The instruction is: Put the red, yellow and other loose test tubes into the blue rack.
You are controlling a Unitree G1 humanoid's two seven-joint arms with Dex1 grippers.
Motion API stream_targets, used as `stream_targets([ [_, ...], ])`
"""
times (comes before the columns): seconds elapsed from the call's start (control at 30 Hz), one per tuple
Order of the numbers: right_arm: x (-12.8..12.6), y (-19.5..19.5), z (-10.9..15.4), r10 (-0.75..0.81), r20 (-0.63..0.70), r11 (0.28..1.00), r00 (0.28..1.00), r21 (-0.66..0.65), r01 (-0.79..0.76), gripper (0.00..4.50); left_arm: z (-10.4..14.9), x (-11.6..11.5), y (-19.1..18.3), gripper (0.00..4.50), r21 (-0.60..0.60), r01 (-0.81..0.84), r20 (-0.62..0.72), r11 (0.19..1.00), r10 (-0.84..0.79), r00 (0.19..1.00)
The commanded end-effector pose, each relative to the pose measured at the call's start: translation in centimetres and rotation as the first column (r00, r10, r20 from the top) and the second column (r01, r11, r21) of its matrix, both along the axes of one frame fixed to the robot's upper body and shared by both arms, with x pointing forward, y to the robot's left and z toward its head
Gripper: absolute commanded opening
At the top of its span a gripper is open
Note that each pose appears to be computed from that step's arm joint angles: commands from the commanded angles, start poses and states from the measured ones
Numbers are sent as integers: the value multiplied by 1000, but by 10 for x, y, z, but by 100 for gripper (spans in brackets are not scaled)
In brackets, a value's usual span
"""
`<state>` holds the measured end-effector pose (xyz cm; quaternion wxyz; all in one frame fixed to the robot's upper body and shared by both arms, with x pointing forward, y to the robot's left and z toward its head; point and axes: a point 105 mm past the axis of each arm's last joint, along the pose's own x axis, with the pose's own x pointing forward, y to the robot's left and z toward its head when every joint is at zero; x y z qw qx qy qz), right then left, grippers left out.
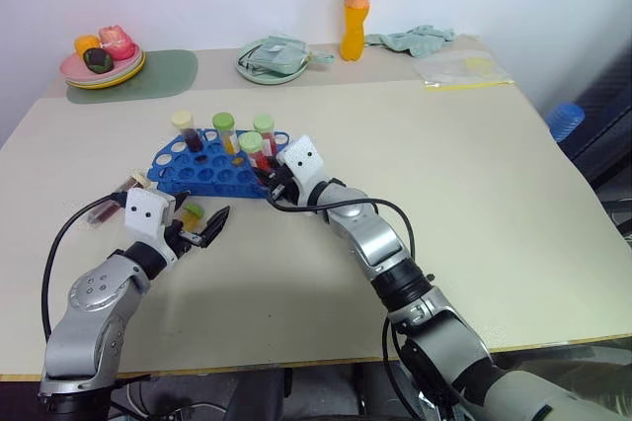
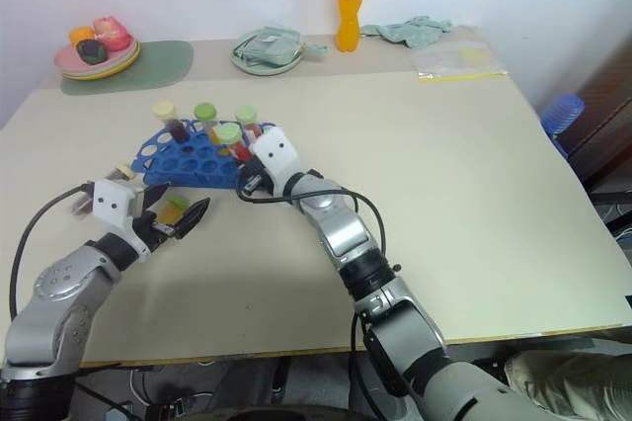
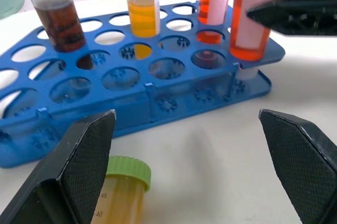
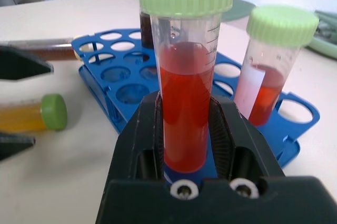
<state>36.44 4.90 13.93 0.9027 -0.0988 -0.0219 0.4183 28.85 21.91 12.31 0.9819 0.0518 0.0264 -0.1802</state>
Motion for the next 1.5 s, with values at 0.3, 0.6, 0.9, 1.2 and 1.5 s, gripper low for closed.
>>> stream_targets([
  [0.3, -11, -11, 19, 66, 36, 997, 997, 45, -67, 180, 12, 2, -1, 450, 8, 5, 48, 1000, -5, 999],
  [0.6, -20, -28, 55, 80, 193, 994, 978, 59, -93, 447, 24, 2, 8, 450, 4, -21, 60, 1000, 21, 998],
  [0.9, -35, -87, 60, 130, 183, 991, 974, -49, -123, 447, 50, 3, 41, 450, 29, -32, -75, 999, 34, 997],
  [1.2, -74, -117, 37, 300, 82, 926, 950, -263, -270, 447, 39, 6, 56, 450, 303, 15, -577, 953, 171, 799],
  [1.5, -87, -118, 30, 326, 37, 909, 945, -289, -302, 447, 32, 13, 35, 450, 350, 101, -725, 931, 202, 658],
])
